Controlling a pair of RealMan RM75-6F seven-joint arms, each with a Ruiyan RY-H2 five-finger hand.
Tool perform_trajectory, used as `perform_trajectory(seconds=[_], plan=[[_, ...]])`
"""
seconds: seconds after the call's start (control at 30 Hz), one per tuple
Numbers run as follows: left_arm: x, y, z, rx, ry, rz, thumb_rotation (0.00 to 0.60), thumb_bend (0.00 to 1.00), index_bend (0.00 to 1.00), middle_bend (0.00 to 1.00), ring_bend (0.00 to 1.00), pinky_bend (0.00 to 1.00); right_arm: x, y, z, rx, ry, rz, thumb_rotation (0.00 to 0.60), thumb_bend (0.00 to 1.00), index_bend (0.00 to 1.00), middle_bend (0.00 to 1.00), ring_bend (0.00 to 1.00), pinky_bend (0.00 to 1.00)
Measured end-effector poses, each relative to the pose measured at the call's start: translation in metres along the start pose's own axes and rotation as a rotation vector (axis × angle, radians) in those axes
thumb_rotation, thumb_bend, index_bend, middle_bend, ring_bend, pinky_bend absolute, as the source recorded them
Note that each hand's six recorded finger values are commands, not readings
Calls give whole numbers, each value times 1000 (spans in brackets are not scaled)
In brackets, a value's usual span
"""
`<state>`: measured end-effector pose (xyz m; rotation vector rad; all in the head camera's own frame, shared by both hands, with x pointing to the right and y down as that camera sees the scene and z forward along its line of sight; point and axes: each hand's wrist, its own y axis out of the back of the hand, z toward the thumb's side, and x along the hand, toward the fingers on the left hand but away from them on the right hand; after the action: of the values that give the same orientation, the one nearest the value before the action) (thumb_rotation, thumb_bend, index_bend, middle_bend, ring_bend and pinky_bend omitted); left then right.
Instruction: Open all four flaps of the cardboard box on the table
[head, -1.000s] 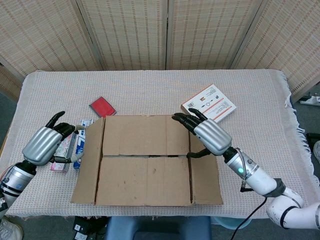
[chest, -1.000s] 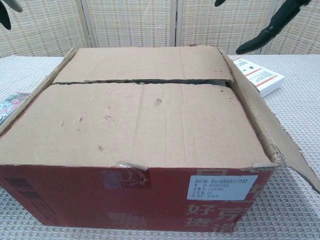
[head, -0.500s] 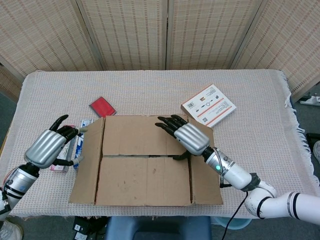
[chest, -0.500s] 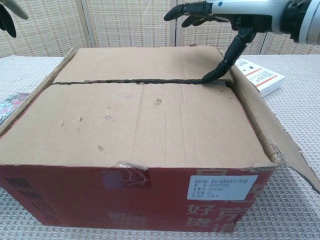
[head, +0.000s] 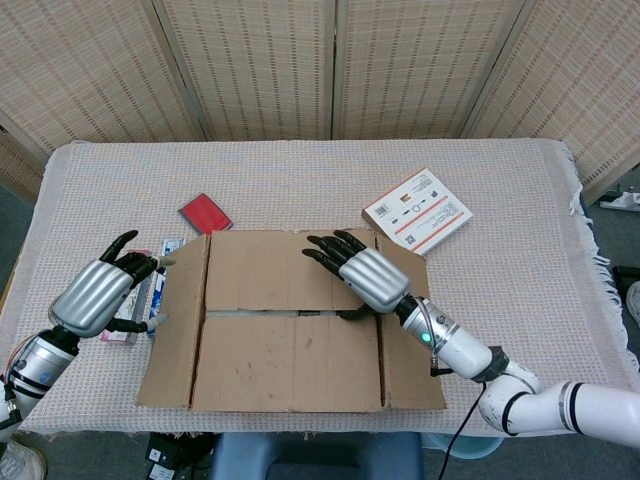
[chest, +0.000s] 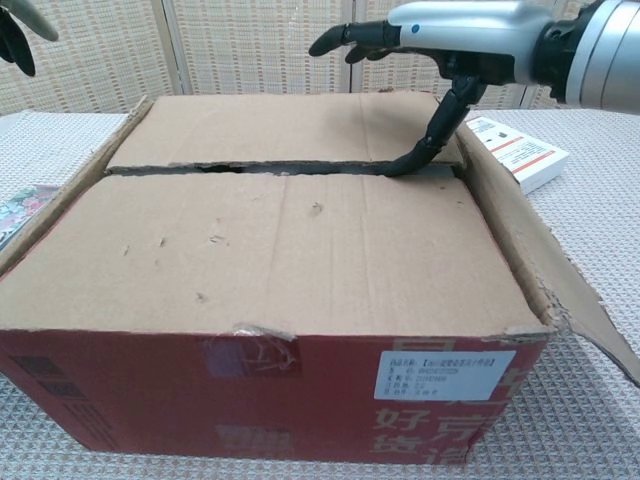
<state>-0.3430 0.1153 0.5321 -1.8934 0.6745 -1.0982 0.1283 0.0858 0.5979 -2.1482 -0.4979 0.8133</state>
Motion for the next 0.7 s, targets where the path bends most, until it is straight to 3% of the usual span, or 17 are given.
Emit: perform_trajectory(seconds=[0.17, 0.4, 0.7], plan=[[-1, 1, -1, -1, 3, 5, 414, 286, 229, 377, 319, 0, -1, 5, 6, 33, 31, -55, 598, 124, 0, 4, 93, 0], [-2, 5, -3, -2, 7, 17, 414, 287, 229, 376, 319, 0, 1, 29, 17, 92, 89, -186, 600, 124, 0, 28, 118, 0], [-4, 8, -3, 0, 5, 23, 414, 286, 229, 376, 318, 0, -6, 60, 22, 177, 96, -302, 600, 124, 0, 44, 121, 0]])
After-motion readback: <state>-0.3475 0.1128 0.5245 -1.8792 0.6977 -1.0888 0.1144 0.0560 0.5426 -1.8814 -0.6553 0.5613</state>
